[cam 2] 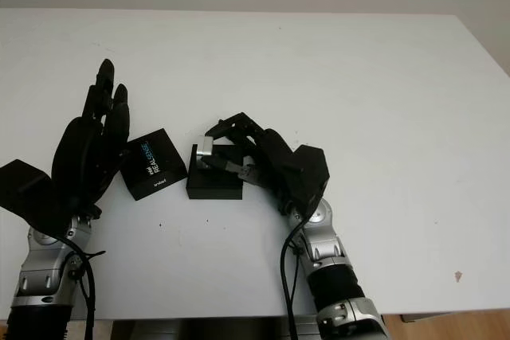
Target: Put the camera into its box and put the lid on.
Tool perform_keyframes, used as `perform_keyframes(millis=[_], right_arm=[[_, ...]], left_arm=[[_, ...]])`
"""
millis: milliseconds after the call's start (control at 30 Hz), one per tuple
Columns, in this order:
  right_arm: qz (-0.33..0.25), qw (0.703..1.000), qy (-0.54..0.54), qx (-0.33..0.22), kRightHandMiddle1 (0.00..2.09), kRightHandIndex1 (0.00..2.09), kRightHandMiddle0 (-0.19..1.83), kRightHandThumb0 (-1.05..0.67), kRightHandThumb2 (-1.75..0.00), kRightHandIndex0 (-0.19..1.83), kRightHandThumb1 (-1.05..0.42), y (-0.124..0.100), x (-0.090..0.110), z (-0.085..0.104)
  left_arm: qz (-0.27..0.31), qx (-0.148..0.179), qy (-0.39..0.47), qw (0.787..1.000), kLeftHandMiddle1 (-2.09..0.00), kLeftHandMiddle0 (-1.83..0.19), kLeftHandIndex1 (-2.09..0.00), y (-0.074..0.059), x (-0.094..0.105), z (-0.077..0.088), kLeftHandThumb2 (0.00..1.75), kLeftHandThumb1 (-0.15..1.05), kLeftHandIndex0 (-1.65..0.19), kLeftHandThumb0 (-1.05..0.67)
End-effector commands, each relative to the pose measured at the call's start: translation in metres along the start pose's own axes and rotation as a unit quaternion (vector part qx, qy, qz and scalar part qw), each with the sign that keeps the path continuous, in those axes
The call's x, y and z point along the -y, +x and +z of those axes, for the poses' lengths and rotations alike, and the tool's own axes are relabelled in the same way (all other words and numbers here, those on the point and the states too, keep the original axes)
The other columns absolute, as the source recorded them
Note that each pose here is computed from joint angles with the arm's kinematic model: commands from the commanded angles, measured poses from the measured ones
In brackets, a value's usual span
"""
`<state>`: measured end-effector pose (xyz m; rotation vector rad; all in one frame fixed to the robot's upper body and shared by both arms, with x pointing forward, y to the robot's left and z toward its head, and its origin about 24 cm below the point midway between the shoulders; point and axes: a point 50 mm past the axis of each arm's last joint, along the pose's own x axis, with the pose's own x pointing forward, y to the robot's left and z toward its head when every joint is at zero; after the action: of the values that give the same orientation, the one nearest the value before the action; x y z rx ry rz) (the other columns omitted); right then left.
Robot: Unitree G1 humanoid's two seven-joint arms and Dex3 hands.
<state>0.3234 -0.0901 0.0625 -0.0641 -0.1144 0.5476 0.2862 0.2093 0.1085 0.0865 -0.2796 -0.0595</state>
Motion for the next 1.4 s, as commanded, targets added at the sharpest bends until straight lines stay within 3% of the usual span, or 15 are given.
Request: perform_keyframes(millis=[0, 300, 667, 933, 1067, 1367], right_arm=[[0.012, 1.0, -0.02, -0.011, 1.77, 0.04, 0.25, -0.58, -0.06, 0.24, -1.04, -0.005, -0.002, -0.006], [0.042, 0.989, -0.141, -0.01, 1.77, 0.02, 0.3, -0.57, -0.05, 0.2, -1.03, -0.012, 0.004, 0.002], [0.039, 0.967, -0.247, 0.038, 1.71, 0.04, 0.3, -0.56, -0.05, 0.22, -1.03, -0.023, 0.02, 0.025], [0.059, 0.939, -0.336, 0.038, 1.19, 0.02, 0.03, -0.55, -0.05, 0.04, -0.98, -0.035, 0.027, 0.047], [0.075, 0.921, -0.379, 0.041, 0.82, 0.03, 0.03, -0.54, -0.05, -0.08, -0.95, -0.041, 0.028, 0.057], [0.099, 0.89, -0.443, 0.042, 0.41, 0.05, 0.09, -0.56, -0.06, -0.15, -0.94, -0.049, 0.025, 0.072]], left_arm=[[-0.001, 0.003, 0.001, 1.0, -0.05, 0.19, -0.06, -0.002, 0.001, 0.001, 0.57, 1.05, 0.18, -0.74], [0.003, 0.003, 0.0, 1.0, -0.05, 0.19, -0.06, -0.002, 0.001, 0.001, 0.57, 1.05, 0.17, -0.72], [-0.002, 0.003, 0.001, 1.0, -0.05, 0.19, -0.05, -0.002, 0.0, 0.002, 0.57, 1.05, 0.18, -0.73], [-0.001, 0.005, 0.004, 1.0, -0.05, 0.19, -0.05, -0.002, 0.001, 0.002, 0.57, 1.05, 0.18, -0.72], [-0.002, 0.006, 0.002, 1.0, -0.05, 0.18, -0.06, -0.001, 0.001, 0.003, 0.57, 1.05, 0.17, -0.72], [0.001, 0.004, 0.0, 1.0, -0.06, 0.18, -0.06, -0.001, 0.001, 0.003, 0.55, 1.05, 0.17, -0.73]])
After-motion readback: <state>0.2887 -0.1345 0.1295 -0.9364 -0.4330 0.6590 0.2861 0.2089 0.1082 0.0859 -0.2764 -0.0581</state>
